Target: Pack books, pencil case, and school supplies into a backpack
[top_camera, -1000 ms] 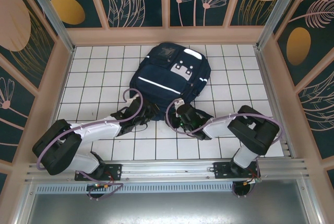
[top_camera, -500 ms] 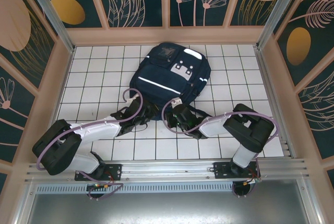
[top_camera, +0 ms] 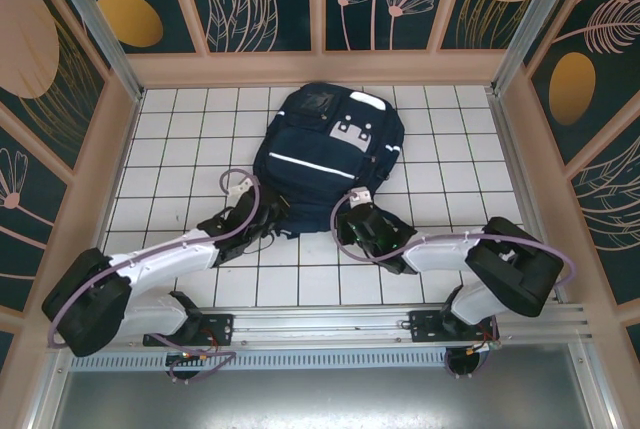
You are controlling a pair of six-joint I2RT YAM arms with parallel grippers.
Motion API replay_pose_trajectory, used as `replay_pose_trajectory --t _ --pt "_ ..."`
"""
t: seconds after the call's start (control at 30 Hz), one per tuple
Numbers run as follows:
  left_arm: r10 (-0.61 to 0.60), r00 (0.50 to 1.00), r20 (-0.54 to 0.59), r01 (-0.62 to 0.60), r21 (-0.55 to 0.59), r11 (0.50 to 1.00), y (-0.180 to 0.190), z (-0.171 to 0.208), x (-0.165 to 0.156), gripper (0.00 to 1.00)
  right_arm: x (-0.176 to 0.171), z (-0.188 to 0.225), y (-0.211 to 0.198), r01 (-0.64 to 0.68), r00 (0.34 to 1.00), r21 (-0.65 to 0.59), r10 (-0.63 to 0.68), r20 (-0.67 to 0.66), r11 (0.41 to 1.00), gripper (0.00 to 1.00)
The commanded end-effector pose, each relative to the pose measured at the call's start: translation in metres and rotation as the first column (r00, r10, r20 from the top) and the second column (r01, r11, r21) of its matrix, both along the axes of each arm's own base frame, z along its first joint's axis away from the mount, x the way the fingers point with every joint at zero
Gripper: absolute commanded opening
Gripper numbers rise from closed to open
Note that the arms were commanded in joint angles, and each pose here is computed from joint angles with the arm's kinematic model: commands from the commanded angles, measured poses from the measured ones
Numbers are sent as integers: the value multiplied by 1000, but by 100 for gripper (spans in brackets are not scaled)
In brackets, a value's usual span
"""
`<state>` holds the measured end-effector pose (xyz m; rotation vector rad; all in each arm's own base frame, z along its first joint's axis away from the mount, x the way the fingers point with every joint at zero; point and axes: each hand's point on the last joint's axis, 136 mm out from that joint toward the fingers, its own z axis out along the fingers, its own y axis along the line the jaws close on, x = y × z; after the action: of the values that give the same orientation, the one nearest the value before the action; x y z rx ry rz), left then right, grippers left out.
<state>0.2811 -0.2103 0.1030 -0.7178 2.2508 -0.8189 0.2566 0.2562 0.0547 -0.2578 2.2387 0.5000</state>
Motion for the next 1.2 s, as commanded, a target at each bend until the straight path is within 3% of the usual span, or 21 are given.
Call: replay_pose_trajectory --t 0.0,0.13,0.17,0.23,0.53,0.8,1.07,1.17 --pt "61 998 13 -62 66 996 29 -2 -4 0 14 -7 -44 171 985 -51 -172 -6 984 0" --pt "32 995 91 -35 27 999 29 20 -6 0 11 6 -35 108 994 10 -108 4 994 0" --pt "17 994 103 -17 -2 1000 25 25 -6 8 10 10 -30 89 996 17 -89 13 996 0" --pt "-32 992 119 40 -68 997 9 34 -6 37 8 15 -21 59 998 16 -59 26 998 0" --pt "-215 975 56 221 -335 916 -70 44 -12 67 2 26 5 -2 998 34 0 56 999 0" --pt "-339 938 -68 278 -432 858 -128 31 -29 69 1 24 3 4 998 23 -5 64 1000 0" --pt "-234 952 -195 153 -357 922 -126 -5 -13 69 -5 27 8 -22 997 53 18 81 998 0" --pt "-176 956 -235 93 -325 941 -121 -22 -5 65 -8 27 10 -35 996 59 30 83 998 0"
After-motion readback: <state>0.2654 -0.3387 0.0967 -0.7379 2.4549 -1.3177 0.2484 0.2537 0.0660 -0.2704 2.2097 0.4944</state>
